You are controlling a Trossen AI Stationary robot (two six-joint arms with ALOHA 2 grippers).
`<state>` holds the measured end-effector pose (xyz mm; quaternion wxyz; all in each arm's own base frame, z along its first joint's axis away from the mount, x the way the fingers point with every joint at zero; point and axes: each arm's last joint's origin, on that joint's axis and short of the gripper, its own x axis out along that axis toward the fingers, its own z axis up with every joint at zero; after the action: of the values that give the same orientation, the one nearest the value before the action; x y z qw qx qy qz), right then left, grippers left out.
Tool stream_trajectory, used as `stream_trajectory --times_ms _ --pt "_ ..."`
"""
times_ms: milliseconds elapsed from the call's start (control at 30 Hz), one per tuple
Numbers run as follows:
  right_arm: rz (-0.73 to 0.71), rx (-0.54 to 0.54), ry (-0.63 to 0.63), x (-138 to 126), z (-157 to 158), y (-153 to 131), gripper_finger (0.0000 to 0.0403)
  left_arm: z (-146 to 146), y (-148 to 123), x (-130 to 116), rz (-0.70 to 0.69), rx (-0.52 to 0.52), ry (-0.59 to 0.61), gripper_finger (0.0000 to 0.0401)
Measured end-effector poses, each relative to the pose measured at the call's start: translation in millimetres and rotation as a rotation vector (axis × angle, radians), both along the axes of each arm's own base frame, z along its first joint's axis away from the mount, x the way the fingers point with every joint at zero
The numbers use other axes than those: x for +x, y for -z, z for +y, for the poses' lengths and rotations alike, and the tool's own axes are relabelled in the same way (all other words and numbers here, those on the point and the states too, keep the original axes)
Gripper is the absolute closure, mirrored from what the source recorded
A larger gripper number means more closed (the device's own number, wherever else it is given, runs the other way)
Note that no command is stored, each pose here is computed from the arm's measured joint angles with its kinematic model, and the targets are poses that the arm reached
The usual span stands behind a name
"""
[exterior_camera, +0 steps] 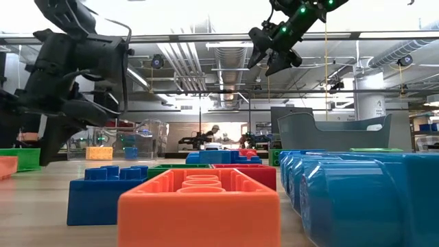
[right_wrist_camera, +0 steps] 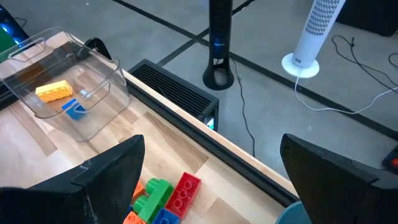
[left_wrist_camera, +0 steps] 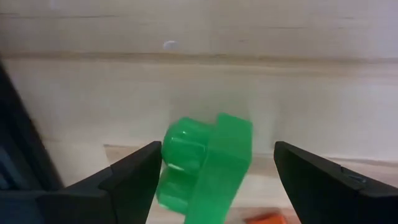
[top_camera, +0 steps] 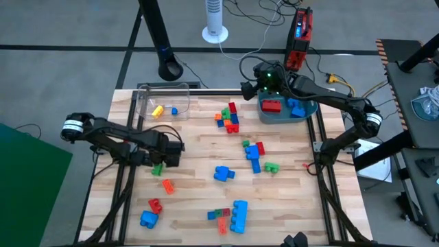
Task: Sort blocks by size
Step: Put the big green game piece into the blue bin
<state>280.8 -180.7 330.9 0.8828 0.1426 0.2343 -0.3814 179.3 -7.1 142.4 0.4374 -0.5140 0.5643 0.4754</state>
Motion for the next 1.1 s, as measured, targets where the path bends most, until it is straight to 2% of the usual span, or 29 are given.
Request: stream_trajectory --times_ms 333,733,1000,1100 --pt "0.001 -0.001 -0.001 -0.1 0.1 -0.1 0.0039 0.0 5.3 -0.1 -0.033 -0.003 0.019 0.0115" --pt "-0.009 0.008 0.007 -0.5 0.3 -0.6 0.0039 -1.1 5.1 2.6 -0.068 0.0 0.05 0.0212" --pt "-0.01 0.009 0.008 -0.5 0.3 -0.6 0.0039 -1.1 5.0 3.7 -0.081 0.0 0.067 0.0199" --pt "-0.009 0.008 0.007 -0.6 0.2 -0.6 0.0039 -1.3 3.3 6.5 -0.099 0.03 0.094 0.0199"
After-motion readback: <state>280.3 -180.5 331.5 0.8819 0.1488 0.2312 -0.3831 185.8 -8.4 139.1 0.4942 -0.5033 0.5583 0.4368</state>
